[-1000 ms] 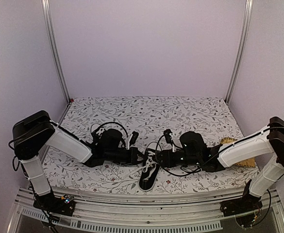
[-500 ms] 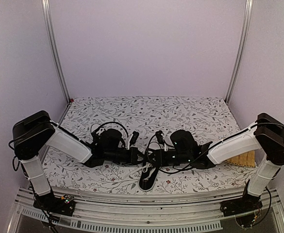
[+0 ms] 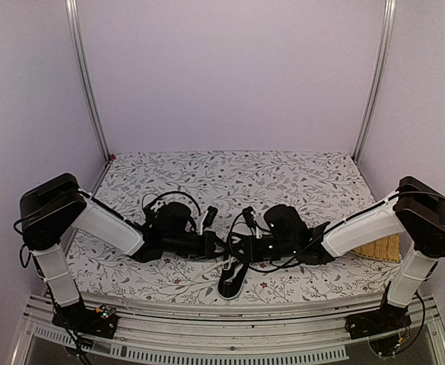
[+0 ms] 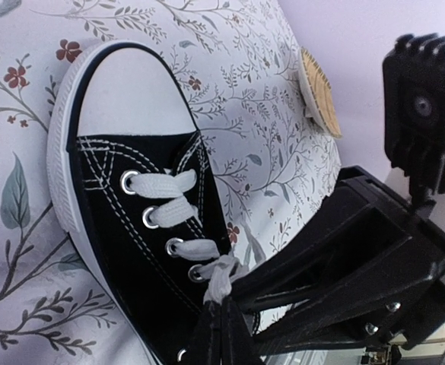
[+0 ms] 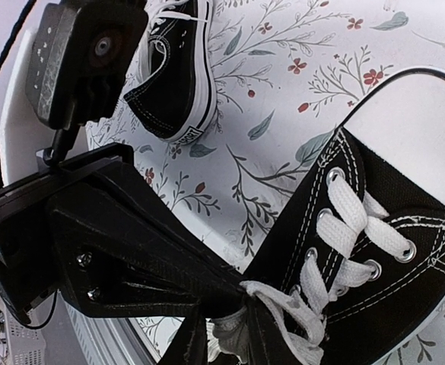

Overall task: Tie the shoes
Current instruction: Cross the half-tied shoelace with the shoelace loop.

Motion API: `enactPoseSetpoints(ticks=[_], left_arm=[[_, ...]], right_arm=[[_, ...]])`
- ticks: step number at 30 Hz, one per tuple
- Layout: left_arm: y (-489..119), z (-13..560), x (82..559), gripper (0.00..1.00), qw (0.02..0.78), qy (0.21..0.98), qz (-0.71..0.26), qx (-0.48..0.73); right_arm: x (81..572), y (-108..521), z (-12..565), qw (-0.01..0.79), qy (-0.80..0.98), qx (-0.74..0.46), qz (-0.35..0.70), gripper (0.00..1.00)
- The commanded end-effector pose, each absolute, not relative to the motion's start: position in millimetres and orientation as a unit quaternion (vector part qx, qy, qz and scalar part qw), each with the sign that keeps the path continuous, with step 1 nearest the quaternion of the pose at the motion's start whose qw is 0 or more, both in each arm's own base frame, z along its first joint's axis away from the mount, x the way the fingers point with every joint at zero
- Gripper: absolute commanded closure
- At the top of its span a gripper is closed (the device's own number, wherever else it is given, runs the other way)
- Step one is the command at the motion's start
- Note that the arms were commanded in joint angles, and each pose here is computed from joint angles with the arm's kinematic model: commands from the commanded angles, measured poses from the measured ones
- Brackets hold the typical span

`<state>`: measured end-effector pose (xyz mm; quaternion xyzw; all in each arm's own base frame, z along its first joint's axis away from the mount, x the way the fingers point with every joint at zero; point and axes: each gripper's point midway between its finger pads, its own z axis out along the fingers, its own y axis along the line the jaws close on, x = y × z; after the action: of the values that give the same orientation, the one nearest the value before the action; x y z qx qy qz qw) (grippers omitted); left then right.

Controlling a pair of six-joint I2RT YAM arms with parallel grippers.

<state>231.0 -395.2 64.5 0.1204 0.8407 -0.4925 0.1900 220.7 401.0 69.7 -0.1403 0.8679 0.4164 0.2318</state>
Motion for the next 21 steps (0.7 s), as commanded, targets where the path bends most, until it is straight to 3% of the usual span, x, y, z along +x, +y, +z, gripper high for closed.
enactPoseSetpoints(ticks=[1, 4, 14, 21], left_arm=[[-401.3, 81.9, 230.5, 1.0, 0.202, 0.824, -0.513, 0.131], [-400.8, 80.6, 230.0, 1.0, 0.201, 0.825, -0.511, 0.131], [-393.8, 76.0, 230.3, 1.0, 0.203, 0.832, -0.5, 0.126], [-390.9, 76.5, 232.0, 1.0, 0.206, 0.834, -0.498, 0.12]], right_arm=[[222.8, 401.4, 62.9, 0.231, 0.876, -0.135, 0.402, 0.9], [224.8, 402.3, 68.3, 0.239, 0.872, -0.136, 0.404, 0.97], [229.9, 374.4, 93.3, 0.296, 0.865, -0.119, 0.388, 0.98], [225.4, 363.0, 82.1, 0.289, 0.873, -0.113, 0.376, 0.98]])
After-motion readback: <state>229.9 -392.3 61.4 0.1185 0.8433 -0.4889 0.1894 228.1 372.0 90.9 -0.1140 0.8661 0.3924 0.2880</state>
